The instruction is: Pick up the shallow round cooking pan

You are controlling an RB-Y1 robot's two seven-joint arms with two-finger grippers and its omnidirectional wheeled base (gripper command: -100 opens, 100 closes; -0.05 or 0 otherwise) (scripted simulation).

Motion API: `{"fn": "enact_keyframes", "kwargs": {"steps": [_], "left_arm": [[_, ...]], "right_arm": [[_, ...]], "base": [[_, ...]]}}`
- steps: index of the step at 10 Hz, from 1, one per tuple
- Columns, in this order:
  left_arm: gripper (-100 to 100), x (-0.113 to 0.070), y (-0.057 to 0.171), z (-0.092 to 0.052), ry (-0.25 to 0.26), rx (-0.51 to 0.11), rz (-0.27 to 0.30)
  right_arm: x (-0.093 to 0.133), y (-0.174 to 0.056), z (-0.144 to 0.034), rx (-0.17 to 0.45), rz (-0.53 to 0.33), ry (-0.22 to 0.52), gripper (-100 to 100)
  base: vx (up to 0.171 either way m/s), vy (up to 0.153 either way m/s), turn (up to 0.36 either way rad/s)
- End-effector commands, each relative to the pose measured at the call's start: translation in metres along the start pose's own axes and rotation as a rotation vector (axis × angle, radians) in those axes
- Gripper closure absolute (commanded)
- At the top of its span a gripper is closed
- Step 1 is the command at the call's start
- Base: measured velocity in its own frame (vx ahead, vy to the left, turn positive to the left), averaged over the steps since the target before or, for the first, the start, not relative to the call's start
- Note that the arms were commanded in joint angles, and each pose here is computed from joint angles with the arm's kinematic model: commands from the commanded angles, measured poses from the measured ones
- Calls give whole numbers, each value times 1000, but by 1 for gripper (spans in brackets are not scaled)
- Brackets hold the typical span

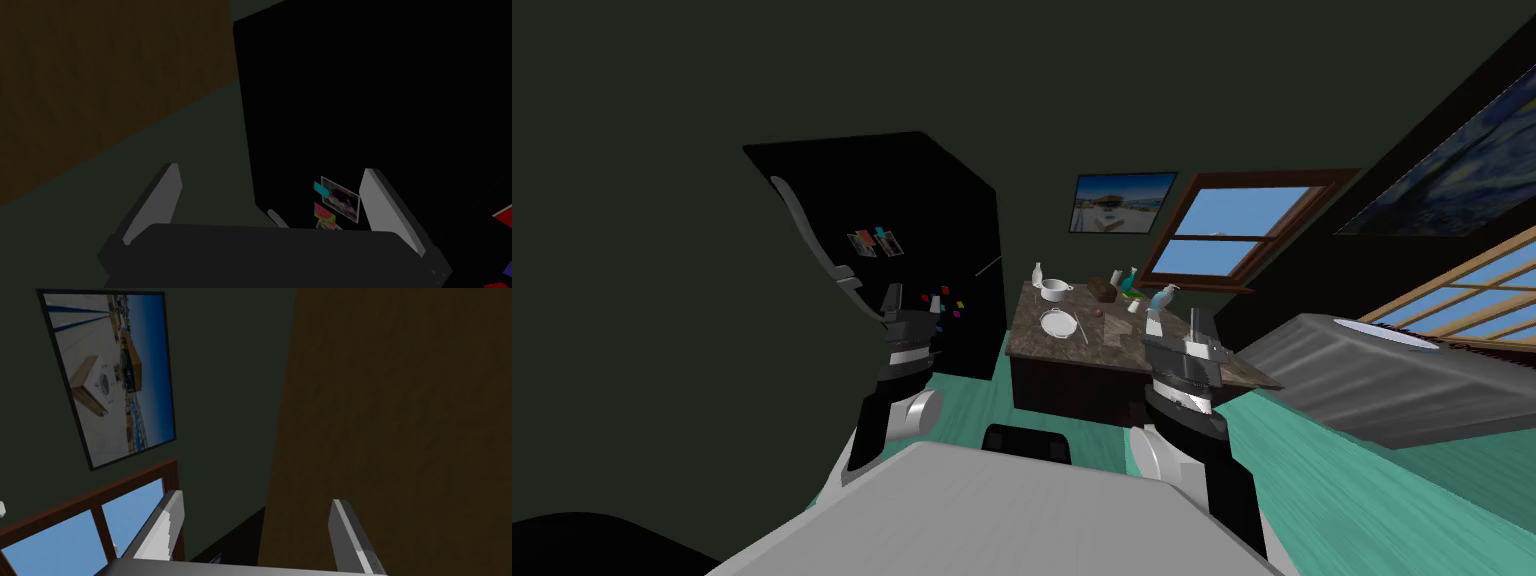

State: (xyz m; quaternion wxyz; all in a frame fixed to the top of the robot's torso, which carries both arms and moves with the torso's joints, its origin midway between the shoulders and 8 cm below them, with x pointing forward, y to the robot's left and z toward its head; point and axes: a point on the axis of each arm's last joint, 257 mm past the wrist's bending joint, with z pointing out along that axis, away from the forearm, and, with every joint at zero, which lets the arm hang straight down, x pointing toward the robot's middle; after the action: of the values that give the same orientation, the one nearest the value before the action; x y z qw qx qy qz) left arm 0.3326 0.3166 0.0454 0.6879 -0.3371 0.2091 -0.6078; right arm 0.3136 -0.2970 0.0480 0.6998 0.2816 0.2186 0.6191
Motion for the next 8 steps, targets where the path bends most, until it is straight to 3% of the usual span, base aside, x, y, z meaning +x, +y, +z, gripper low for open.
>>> {"fn": "enact_keyframes", "kwargs": {"steps": [1, 8], "left_arm": [[0, 0, 0, 0, 0, 0, 0], [0, 0, 0, 0, 0, 0, 0]], "right_arm": [[8, -3, 1, 15, -6, 38, -100], [68, -22, 1, 108, -47, 272, -100]], "base": [[-18, 1, 66], [-45, 1, 97]]}}
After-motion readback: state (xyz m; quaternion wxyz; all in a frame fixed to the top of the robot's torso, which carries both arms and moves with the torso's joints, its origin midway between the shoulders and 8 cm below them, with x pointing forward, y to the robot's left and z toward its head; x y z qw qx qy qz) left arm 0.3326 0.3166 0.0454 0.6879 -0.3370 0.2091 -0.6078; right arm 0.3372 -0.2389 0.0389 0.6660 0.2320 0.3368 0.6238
